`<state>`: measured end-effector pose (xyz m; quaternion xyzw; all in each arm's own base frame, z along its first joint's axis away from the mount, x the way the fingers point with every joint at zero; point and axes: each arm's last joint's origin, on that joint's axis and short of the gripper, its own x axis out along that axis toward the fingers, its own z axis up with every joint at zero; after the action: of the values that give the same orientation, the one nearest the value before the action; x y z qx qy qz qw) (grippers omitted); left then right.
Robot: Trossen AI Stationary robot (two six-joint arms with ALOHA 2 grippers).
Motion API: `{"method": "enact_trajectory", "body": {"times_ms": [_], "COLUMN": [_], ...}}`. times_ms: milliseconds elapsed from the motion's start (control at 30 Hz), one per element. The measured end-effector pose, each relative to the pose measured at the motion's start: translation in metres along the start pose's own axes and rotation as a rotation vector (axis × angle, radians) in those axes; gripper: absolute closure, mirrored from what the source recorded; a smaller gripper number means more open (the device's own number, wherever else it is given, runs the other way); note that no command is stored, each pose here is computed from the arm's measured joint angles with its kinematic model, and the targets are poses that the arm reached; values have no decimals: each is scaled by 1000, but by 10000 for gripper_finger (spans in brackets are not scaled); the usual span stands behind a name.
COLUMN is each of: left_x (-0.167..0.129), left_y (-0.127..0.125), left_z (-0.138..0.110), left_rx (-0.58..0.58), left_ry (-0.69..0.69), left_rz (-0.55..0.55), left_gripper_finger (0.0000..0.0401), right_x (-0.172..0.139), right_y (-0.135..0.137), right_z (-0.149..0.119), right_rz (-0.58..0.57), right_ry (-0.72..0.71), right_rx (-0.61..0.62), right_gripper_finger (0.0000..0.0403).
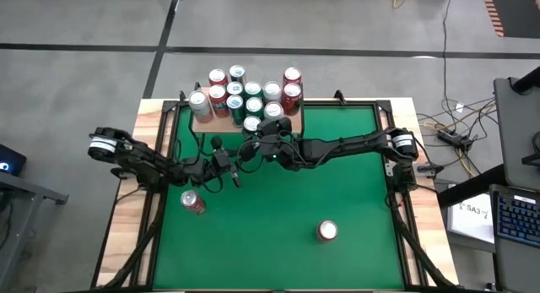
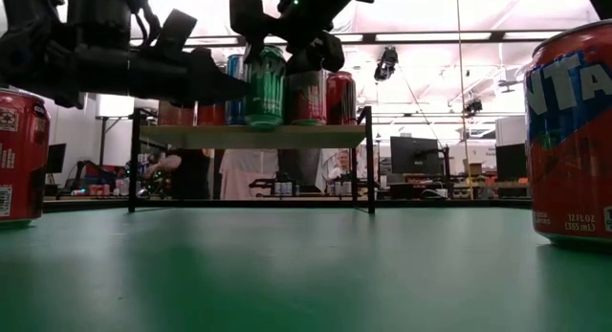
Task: Place canned beverage on shelf
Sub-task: Put the green can on the shelf
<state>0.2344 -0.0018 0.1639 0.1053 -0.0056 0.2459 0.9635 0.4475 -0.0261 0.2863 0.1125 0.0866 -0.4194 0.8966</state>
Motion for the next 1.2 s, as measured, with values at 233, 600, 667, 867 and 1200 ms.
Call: {"method": "enact_trajectory", "body": {"times_ms": [233, 600, 667, 867, 1200], "left_x": [6, 26, 30, 33, 36], "left_y": [3, 1, 0, 0, 4], "left_z": [-9, -14, -13, -14, -15], "left_rx": [-1, 27, 29, 27, 20], "left_ry": [1, -5, -8, -7, -7], "left_rz": [33, 68, 74, 76, 88], "left_gripper_finger": [354, 354, 354, 354, 354], "right_x": [4, 10, 11, 13, 14], "right_y": [-3, -10, -10, -12, -13], "right_z": [4, 7, 7, 8, 8], "right_rz": [-7, -23, -25, -33, -37], "right_ry": [-8, -12, -13, -14, -15], "right_rx": [10, 10, 9, 7, 8], "right_gripper_finger": [104, 104, 104, 104, 90]}}
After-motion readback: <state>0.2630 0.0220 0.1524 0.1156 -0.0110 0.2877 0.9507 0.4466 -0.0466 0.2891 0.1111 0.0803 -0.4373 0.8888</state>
